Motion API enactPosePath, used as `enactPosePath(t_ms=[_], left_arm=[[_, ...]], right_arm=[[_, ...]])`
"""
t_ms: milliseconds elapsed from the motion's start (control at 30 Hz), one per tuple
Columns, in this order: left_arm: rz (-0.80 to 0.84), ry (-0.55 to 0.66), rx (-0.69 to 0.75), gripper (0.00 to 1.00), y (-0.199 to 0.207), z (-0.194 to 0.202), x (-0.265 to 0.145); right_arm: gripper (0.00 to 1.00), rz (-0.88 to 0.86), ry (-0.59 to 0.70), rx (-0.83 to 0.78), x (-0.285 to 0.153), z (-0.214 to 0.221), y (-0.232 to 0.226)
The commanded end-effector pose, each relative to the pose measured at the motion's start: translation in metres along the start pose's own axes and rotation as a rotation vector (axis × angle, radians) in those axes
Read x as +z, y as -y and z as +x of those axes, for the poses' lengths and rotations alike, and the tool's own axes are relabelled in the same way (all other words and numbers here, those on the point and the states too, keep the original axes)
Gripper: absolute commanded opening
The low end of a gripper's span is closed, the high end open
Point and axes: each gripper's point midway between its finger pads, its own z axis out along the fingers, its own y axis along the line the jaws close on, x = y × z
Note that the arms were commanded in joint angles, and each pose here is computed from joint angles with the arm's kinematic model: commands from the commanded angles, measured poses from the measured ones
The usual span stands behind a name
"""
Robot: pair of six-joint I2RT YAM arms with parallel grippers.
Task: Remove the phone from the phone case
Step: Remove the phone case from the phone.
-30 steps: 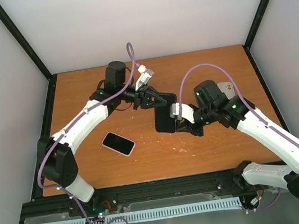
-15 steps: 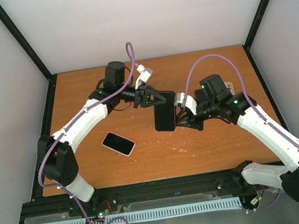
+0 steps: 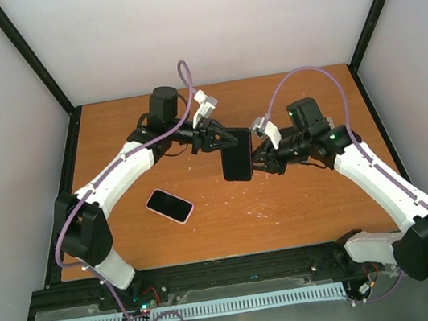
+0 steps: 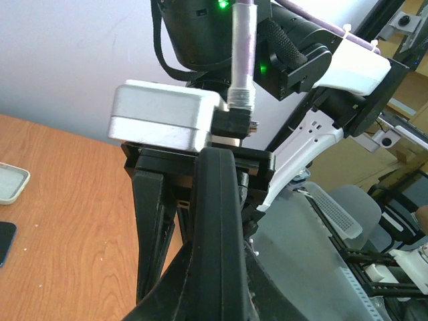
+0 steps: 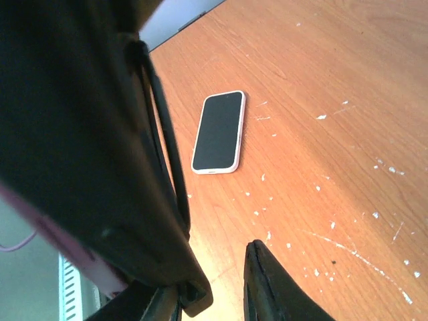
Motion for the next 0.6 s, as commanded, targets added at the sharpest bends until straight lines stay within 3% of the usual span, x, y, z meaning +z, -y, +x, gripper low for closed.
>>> enactPosePath(t_ms=[0, 133, 267, 433, 500, 567], left_arm=[[0.455, -0.131, -0.131, 0.00, 0.079, 0.033, 0.035], [0.433, -0.135, -0.155, 0.00, 0.070, 0.039, 0.041], [0.433, -0.136, -0.175, 0.00, 0.063, 0.046, 0.043], [0.439, -0.137, -0.189, 0.00, 0.057, 0.049, 0.045], [0.440, -0.138, -0.194, 0.00, 0.055, 0.049, 0.046], [0.432, -0.138, -0.198, 0.00, 0.051, 0.049, 0.047]], right_arm=[[0.25, 0.033, 0.325, -0.280, -0.020, -0.112, -0.002], [0.30, -0.055, 0.363, -0.307, -0.028, -0.120, -0.022], [0.37, -0.249, 0.378, -0.343, -0.034, -0.116, -0.056], [0.37, -0.274, 0.378, -0.323, -0.034, -0.114, -0.058], [0.32, -0.268, 0.378, -0.318, -0.033, -0.115, -0.056], [0.18, -0.247, 0.376, -0.311, -0.031, -0.115, -0.051]])
